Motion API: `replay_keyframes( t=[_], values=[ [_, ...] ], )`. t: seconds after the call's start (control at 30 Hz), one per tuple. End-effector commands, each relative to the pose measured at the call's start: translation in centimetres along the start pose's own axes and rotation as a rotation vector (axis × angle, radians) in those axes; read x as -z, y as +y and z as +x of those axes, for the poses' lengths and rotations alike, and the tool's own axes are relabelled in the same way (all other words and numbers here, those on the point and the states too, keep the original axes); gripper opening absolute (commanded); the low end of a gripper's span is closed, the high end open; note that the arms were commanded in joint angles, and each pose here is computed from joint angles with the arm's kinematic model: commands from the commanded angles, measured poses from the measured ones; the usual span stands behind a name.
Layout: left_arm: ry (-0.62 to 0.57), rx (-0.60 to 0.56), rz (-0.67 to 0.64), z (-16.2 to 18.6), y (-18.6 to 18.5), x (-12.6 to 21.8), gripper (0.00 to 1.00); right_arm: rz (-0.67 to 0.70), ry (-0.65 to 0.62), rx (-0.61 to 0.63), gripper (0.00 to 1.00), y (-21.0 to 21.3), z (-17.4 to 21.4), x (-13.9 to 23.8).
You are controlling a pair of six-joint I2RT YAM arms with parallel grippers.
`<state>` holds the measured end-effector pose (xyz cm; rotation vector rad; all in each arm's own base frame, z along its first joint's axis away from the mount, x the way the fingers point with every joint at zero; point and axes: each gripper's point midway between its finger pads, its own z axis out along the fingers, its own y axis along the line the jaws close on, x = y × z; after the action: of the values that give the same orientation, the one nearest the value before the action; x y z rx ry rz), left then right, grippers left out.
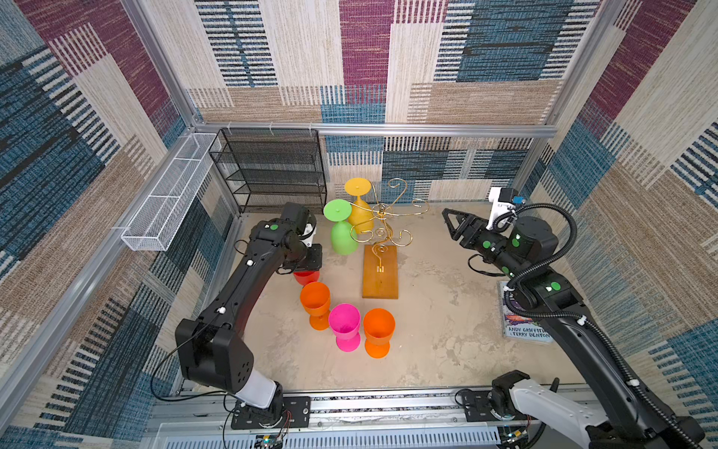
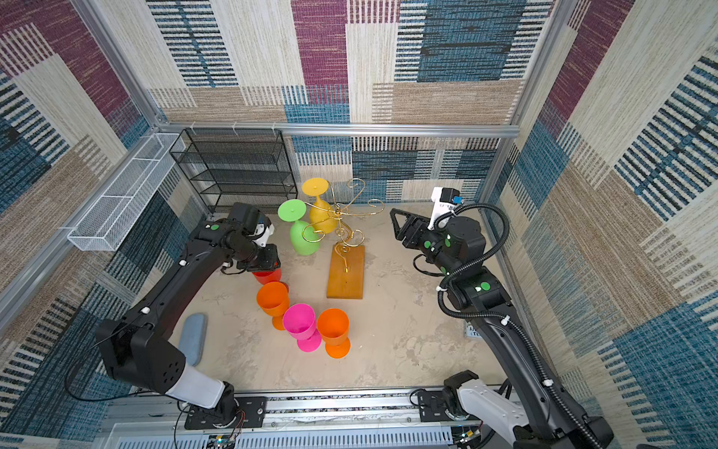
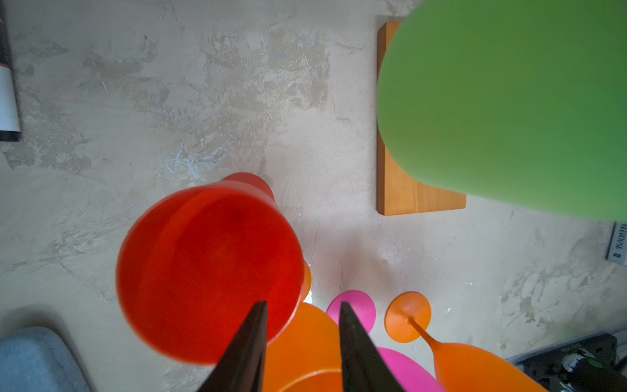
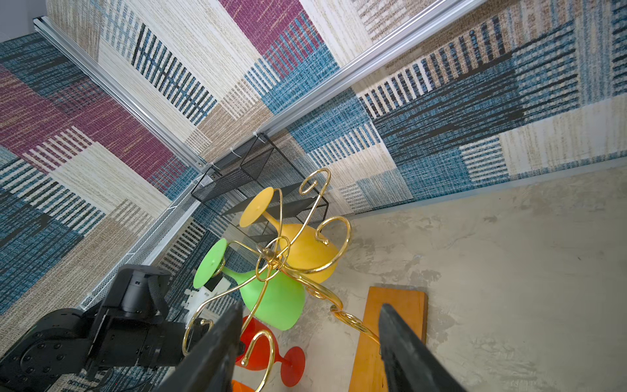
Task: Take the wine glass off the wine glass rack
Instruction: 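Set the red glass upright on the table and open the left gripper, then raise the left gripper and move it toward the green glass on the rack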
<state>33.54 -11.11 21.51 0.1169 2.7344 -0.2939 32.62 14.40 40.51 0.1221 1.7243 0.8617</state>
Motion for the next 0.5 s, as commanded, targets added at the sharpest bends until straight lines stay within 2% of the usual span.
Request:
replay_keyframes(
  t=[0.0,0.17,0.23,0.37,0.47],
  values=[
    [-0.055,-0.025,-0.012,0.1,0.1,2.9,0.39,-0.007,-0.006,0.000,0.65,0.1,-0.1,0.1],
    [-0.212,0.004,0.053,-0.4,-1.1,8.4,0.39,-0.010,0.002,-0.006,0.65,-0.1,0.2,-0.2],
    [-0.319,0.020,0.139,-1.1,-2.5,11.0,0.38,-0.016,0.007,-0.011,0.65,-0.1,0.4,-0.4],
    [-0.527,0.092,0.419,-2.7,-5.8,16.7,0.40,-0.020,0.013,-0.015,0.65,-0.1,0.6,-0.5],
    [-0.573,0.165,0.684,-4.1,-7.8,19.2,0.40,-0.024,0.012,-0.017,0.65,0.0,0.6,-0.4]
  ],
)
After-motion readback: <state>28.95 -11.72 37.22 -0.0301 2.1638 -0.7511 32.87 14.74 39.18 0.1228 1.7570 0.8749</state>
